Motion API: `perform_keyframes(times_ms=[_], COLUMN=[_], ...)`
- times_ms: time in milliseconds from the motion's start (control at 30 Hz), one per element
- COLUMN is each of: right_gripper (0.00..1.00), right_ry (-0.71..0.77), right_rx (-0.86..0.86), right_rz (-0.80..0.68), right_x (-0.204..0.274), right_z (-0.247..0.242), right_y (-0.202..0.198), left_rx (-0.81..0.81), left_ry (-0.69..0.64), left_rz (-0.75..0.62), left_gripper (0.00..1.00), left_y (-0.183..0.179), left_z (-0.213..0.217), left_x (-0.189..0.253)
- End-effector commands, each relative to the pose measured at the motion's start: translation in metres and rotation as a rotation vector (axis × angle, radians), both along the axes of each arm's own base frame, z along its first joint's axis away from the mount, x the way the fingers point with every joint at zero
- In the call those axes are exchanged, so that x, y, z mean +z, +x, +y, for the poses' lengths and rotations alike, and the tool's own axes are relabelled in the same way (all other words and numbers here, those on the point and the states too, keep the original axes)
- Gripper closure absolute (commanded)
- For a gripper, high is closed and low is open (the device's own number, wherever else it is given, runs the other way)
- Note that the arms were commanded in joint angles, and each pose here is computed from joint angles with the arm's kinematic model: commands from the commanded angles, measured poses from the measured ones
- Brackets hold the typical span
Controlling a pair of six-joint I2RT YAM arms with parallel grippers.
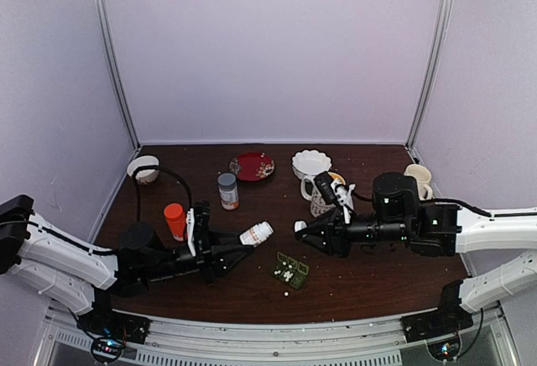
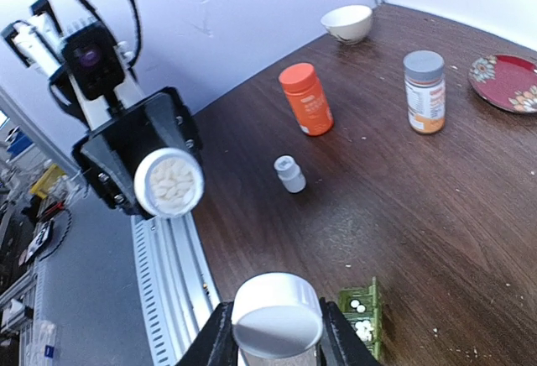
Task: Sort the pills into containers
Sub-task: Close the lid of the pill bottle on the pill bottle.
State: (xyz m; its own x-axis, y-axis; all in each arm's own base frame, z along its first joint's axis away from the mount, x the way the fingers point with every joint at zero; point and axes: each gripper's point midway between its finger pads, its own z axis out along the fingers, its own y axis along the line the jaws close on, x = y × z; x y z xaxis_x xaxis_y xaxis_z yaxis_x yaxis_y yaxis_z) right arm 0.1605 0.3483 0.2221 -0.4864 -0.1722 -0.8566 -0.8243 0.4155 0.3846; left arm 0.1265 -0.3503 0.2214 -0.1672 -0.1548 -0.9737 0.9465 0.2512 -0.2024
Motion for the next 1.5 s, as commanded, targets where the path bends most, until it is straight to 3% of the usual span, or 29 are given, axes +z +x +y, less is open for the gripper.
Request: perform_keyframes(times_ms=[0,200,633,1100,1300,1467], right_gripper=[1.00,1.00,1.00,1.00,1.00,1.00], right_ry=[0.065,0.106,0.109,-0.018,-0.171,-0.234], right_rx=[0.253,0.429,0.498,0.573,0.624,0.664], right_rz=[-0.068,-0.092,-0.095,-0.192,-0.327,-0.587], right_x=[0.032,0.059,0.076,0.068,0.051,0.045], right_z=[0.002,0.009,0.027,0.025,0.013,0.002], right_y=[-0.038,-0.063,-0.063,-0.073,-0.078,-0.081], left_rx=[-0.088,-0.228,-0.309,-0.363,-0.385,-0.461], left_ry=[-0.174,-0.190,-0.196,-0.153,-0.138,-0.179], left_rz=[-0.064,-0.089,-0.082,-0.051,0.041,0.132], left_gripper=[1.00,1.00,1.00,1.00,1.00,1.00], left_y=[-0.017,-0.036,-0.045,-0.049,-0.042,-0.039], left_z=[0.002,-0.012,-0.021,-0.034,-0.039,-0.041], left_x=[0.048,0.063,0.066,0.062,0.066,0.078])
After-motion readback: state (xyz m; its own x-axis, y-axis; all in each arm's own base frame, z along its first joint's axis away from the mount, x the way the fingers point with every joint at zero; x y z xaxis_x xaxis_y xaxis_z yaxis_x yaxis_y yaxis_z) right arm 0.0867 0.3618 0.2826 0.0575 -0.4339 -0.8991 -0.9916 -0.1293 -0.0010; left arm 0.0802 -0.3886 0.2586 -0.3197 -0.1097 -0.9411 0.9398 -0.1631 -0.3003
